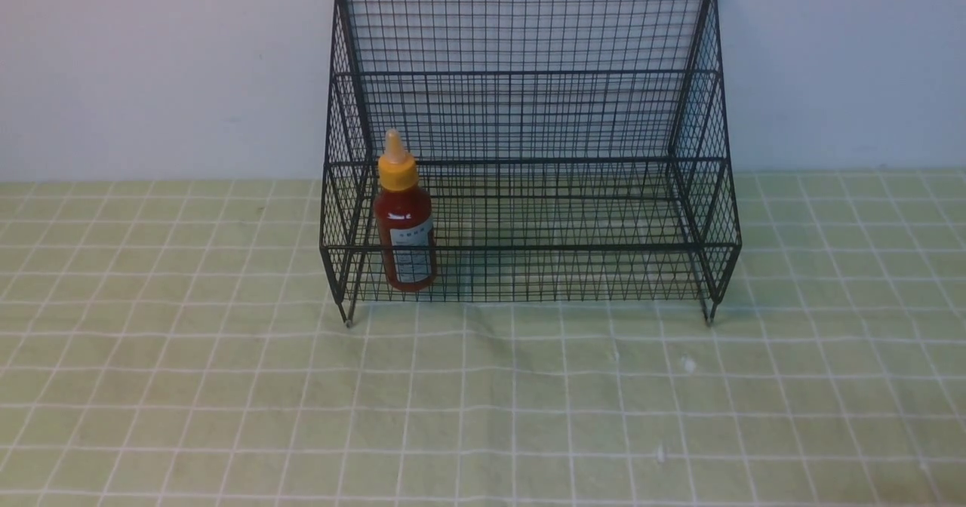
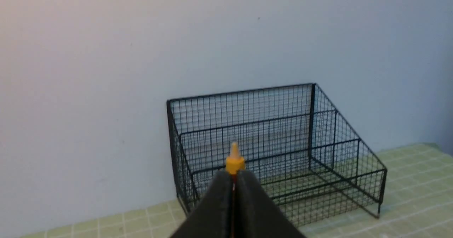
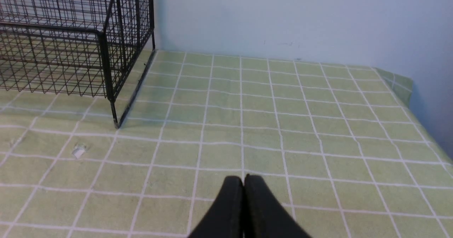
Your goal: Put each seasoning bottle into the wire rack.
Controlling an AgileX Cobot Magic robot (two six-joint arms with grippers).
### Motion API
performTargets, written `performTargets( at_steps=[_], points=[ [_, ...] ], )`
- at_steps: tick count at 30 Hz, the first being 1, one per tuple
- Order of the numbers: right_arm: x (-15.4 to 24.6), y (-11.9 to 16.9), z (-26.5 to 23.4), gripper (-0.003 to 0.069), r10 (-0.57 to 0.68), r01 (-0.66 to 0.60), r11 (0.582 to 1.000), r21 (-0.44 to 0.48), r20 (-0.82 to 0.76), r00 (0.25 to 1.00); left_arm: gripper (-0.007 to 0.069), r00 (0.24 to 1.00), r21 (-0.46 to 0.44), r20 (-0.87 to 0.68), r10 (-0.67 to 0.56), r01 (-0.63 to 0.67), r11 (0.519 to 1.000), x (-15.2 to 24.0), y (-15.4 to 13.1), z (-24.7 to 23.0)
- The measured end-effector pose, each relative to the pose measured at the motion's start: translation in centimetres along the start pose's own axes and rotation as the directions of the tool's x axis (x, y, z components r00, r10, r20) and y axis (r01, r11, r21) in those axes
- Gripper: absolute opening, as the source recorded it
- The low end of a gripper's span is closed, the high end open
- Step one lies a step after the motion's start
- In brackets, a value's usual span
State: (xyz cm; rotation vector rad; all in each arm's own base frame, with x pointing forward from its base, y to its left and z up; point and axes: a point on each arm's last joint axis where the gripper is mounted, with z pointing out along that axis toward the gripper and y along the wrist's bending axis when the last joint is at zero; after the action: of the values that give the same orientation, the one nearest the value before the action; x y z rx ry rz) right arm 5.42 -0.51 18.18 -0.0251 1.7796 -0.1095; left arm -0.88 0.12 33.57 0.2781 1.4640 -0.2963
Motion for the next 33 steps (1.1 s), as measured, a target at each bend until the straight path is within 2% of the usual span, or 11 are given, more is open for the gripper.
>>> performTargets(
  at_steps=[5, 8, 14, 22, 33],
  points=[
    [0.0, 0.0, 0.0, -0.0013, 0.000, 0.000, 1.000, 0.000, 0.000, 1.000, -0.0007, 0.994, -0.052, -0.099, 0.038, -0.044, 0.998, 4.7, 0.3, 2.4],
    [0.0, 0.0, 0.0, -0.0013, 0.000, 0.000, 1.000, 0.000, 0.000, 1.000, -0.0007, 0.985, -0.135, -0.168, 0.031, -0.055, 0.989, 8.2, 0.7, 3.6],
    [0.0, 0.0, 0.0, -0.0013, 0.000, 0.000, 1.000, 0.000, 0.000, 1.000, -0.0007, 0.963, -0.255, -0.268, -0.011, -0.060, 0.965, 12.9, 1.4, 4.3],
    [0.0, 0.0, 0.0, -0.0013, 0.000, 0.000, 1.000, 0.000, 0.000, 1.000, -0.0007, 0.925, -0.260, -0.379, -0.026, -0.079, 0.962, 16.8, 1.7, 4.4],
    [0.0, 0.0, 0.0, -0.0013, 0.000, 0.000, 1.000, 0.000, 0.000, 1.000, -0.0007, 0.923, -0.260, -0.384, -0.028, -0.079, 0.962, 16.9, 1.7, 4.4]
  ],
)
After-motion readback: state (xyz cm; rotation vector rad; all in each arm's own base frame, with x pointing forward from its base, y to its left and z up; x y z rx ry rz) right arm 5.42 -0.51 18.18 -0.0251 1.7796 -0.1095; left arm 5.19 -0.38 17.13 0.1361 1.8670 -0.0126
